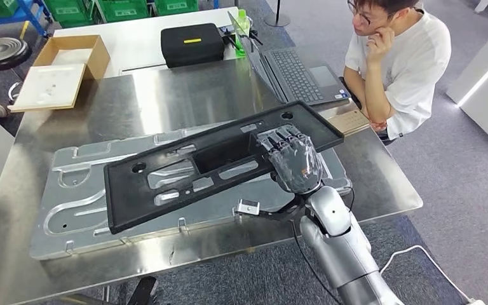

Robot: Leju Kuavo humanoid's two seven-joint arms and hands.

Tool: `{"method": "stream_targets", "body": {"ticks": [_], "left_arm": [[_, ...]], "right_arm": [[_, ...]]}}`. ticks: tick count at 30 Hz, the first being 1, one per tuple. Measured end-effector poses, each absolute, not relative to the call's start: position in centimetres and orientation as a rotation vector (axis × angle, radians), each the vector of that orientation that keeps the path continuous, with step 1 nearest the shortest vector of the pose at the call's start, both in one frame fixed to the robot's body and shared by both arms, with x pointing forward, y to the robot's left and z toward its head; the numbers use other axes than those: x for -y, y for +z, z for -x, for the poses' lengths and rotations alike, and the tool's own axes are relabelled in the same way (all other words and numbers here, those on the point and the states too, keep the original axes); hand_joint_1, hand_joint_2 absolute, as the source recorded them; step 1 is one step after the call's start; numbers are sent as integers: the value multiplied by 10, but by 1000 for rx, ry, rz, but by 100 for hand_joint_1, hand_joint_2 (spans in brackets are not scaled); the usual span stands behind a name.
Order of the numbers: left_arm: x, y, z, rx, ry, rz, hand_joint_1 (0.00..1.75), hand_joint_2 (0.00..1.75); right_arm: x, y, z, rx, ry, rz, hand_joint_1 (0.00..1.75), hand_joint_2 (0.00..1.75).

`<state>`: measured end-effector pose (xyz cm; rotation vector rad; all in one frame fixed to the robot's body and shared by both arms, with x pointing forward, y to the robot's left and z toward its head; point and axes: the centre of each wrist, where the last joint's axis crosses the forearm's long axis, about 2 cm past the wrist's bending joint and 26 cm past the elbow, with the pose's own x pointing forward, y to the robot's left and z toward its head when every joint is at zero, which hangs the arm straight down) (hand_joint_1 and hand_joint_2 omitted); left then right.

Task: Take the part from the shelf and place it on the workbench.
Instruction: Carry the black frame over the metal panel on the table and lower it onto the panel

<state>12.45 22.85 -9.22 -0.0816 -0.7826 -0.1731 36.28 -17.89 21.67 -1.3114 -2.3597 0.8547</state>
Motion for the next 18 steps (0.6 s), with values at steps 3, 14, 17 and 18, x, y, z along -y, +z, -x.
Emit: {"method": "stream_targets", "body": {"ticks": [3,14,17,18], "left_arm": [[-226,-92,-126,794,-166,88,0,175],[-226,-92,-124,789,-133,119,0,175],[-226,-92,-124,791,-133,119,0,175],[-226,-92,-124,791,-133,119,0,175]], "right_arm": [[183,216,-368,2344,738,1209,175,175],[224,189,-404,2096,569,773,175,175],[228,188,-408,2081,576,772,87,175],[229,188,-409,2078,577,768,44,175]]}}
